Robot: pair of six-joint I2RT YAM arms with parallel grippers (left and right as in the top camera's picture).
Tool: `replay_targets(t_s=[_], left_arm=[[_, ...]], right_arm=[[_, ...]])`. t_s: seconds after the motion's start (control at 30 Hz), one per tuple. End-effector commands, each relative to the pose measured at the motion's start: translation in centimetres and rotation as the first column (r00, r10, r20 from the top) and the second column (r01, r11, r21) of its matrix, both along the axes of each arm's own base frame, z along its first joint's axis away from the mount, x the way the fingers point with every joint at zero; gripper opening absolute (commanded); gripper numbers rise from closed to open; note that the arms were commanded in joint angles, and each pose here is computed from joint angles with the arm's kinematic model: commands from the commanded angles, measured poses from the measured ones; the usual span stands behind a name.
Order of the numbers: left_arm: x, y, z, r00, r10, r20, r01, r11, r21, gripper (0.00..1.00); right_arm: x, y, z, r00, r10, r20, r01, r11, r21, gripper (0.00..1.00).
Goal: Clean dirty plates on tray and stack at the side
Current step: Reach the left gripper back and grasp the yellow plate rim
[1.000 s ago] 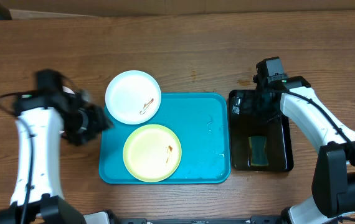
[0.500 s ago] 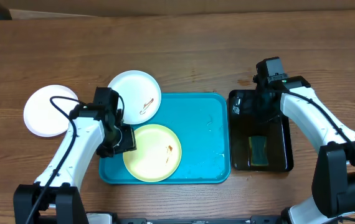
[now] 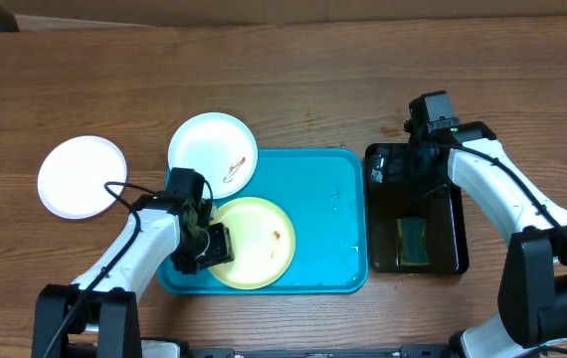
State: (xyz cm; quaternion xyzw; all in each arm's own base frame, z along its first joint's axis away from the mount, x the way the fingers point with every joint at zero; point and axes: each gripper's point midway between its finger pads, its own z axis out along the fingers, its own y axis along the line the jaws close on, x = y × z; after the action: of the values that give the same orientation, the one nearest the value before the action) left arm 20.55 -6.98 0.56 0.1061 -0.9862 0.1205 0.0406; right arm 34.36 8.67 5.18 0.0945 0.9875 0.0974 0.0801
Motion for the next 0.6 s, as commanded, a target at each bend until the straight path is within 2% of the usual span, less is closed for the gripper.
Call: replay_targets(t_s=[0.0,0.1,0.37,0.43,0.57], left_arm=[[0.0,-3.9,0.9,1.000,-0.017,0.003,0.017,0.979,-0.203,0.53],[0.7,-5.6,1.4,0.999,-0.015,0.031,0.023,0.962,-0.272,0.52],[1.5,-7.9,1.8,0.996,-0.045,0.083,0.066,0.958,-0.280,0.54],[2.4,-7.7,2.3,0.993,-0.053,0.109,0.079,0.965,-0.251,0.55],[4.6,-6.0,3.7,0.984,-0.065,0.166,0.085,0.990,-0.116,0.56]], right_arm=[[0.9,0.1,1.1,0.999,0.001,0.038,-0.001,1.000,0.007,1.00],[0.9,0.1,1.1,0.999,0.001,0.038,-0.001,1.000,0.007,1.00],[0.9,0.1,1.1,0.999,0.001,0.038,-0.001,1.000,0.007,1.00],[0.9,0.1,1.1,0.999,0.001,0.038,-0.001,1.000,0.007,1.00],[0.9,0.1,1.1,0.999,0.001,0.038,-0.001,1.000,0.007,1.00]])
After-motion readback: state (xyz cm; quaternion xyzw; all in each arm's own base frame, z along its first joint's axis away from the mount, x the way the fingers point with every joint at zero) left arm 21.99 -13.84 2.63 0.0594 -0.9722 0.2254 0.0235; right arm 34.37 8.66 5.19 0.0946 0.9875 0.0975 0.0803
